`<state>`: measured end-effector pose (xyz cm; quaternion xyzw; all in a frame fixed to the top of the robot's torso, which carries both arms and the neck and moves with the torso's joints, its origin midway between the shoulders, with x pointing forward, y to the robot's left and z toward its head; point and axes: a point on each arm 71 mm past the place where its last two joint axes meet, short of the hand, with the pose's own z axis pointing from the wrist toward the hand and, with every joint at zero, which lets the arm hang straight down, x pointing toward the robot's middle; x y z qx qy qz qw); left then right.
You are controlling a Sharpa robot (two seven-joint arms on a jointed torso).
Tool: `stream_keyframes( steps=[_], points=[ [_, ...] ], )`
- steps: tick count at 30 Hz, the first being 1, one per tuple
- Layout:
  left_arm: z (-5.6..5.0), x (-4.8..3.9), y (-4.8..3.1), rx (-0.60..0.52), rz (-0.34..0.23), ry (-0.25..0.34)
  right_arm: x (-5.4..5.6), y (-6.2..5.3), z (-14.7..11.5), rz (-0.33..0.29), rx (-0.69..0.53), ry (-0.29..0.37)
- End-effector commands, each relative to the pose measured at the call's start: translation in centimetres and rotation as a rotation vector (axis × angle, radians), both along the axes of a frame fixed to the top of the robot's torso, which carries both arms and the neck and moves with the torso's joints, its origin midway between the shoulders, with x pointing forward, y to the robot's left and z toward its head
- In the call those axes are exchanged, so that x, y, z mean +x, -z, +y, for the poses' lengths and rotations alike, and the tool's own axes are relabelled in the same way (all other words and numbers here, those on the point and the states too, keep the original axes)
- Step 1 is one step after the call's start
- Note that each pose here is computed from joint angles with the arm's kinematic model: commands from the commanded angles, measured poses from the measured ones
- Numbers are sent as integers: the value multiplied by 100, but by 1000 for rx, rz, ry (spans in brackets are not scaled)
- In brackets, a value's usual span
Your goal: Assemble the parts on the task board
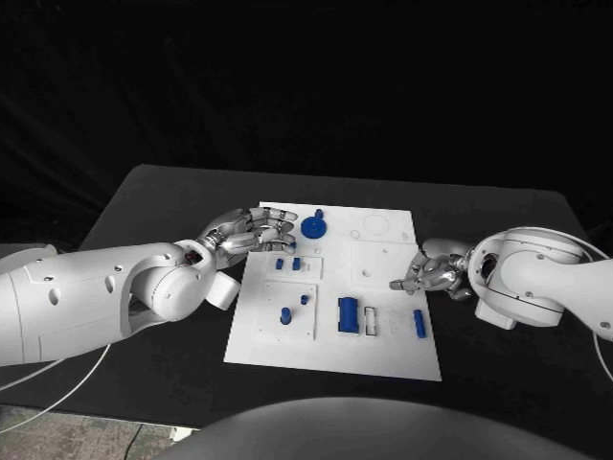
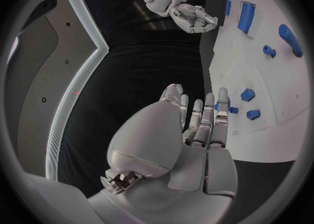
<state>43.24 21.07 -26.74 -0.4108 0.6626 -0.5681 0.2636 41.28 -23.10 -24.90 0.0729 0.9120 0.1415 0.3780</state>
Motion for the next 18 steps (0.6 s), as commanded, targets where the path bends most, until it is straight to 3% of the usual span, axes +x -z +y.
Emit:
stream_keyframes(
  steps=[1,18],
  points=[
    [-22,-11,-4,-16,1,18,-10,2,-58,-49,-142,-57],
    [-23,-9,4,-17,6,23,-80,14,-90,-51,-204,-89]
  ],
)
